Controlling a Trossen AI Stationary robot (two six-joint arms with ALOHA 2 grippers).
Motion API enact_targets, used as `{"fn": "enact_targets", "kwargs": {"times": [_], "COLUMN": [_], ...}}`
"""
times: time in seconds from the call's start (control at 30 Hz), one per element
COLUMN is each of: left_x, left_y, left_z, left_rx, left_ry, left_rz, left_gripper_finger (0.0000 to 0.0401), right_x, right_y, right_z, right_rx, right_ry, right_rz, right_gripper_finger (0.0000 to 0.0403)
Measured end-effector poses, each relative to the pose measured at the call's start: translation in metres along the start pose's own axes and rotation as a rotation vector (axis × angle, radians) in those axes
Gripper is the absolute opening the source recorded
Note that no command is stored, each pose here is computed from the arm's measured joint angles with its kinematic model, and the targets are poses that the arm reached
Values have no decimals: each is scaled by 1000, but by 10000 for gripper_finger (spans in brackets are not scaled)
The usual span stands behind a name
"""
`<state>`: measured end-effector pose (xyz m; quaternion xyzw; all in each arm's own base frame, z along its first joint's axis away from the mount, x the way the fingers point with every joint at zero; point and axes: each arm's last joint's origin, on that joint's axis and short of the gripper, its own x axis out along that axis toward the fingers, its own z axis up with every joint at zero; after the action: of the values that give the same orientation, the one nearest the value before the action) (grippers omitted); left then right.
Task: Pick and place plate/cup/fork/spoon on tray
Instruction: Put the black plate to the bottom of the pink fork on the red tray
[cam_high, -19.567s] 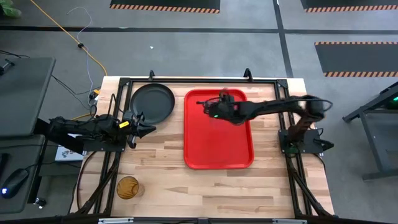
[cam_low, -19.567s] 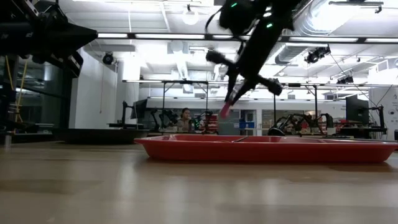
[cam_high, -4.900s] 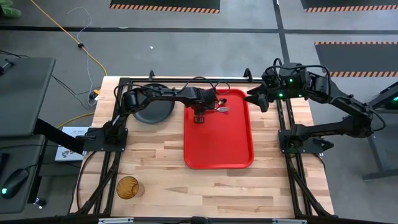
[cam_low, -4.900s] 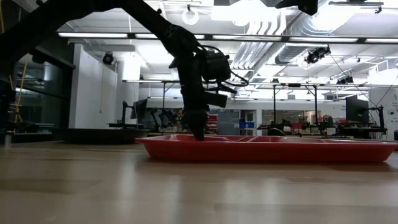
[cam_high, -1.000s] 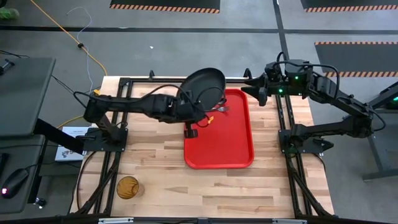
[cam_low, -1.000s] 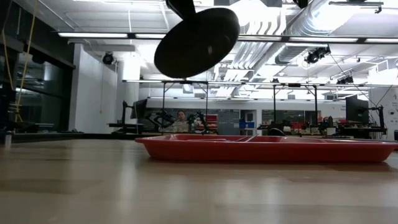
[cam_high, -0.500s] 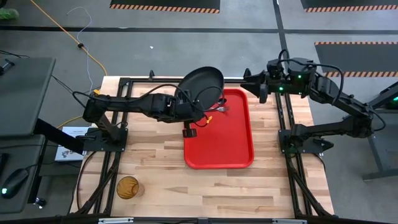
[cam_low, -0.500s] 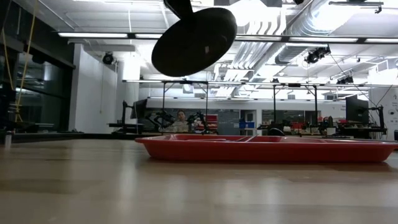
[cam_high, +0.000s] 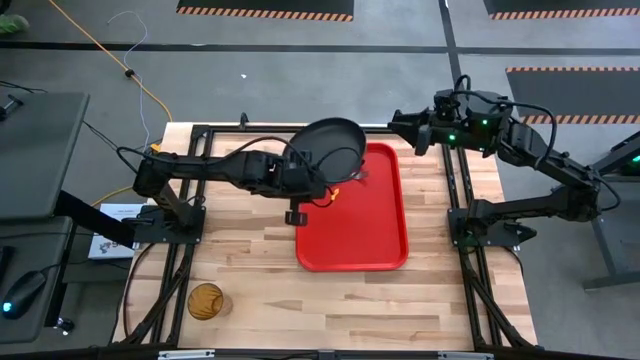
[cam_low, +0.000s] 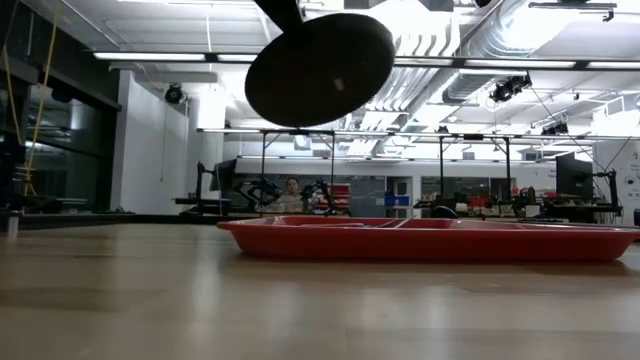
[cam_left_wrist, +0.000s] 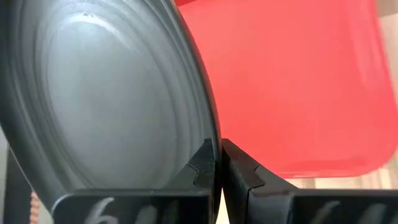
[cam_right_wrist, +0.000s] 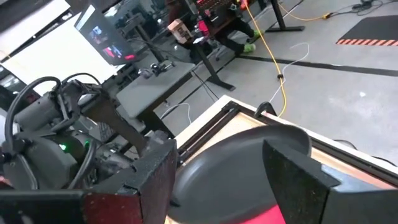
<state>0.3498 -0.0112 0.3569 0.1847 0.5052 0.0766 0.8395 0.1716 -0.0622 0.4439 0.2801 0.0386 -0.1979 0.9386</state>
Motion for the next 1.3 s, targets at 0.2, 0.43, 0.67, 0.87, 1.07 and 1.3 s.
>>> {"fn": "enact_targets", "kwargs": {"times": [0.2, 0.43, 0.67, 0.87, 1.07, 1.3], "left_x": [0, 2, 33, 85, 131, 158], "left_y": [-1, -9, -49, -97, -136, -139], "left_z": [2, 7, 23, 36, 37, 29], "left_rx": [33, 222, 380, 440, 428, 362], "left_ry": [-23, -78, -60, -32, 1, 110], "left_rz": [-32, -132, -135, -167, -208, -147], "left_gripper_finger": [1, 1, 1, 1, 1, 1], "right_x": [0, 0, -1, -8, -19, -27], "right_y": [-1, -2, -4, -3, -2, -2], "right_z": [-2, -5, -8, -7, -6, -5], "right_rx": [-1, -66, -90, -113, -110, -111], "right_ry": [17, 63, 96, 89, 72, 61], "right_rz": [-11, -8, -22, -5, 9, 11], "right_gripper_finger": [229, 229, 229, 229, 229, 229]}}
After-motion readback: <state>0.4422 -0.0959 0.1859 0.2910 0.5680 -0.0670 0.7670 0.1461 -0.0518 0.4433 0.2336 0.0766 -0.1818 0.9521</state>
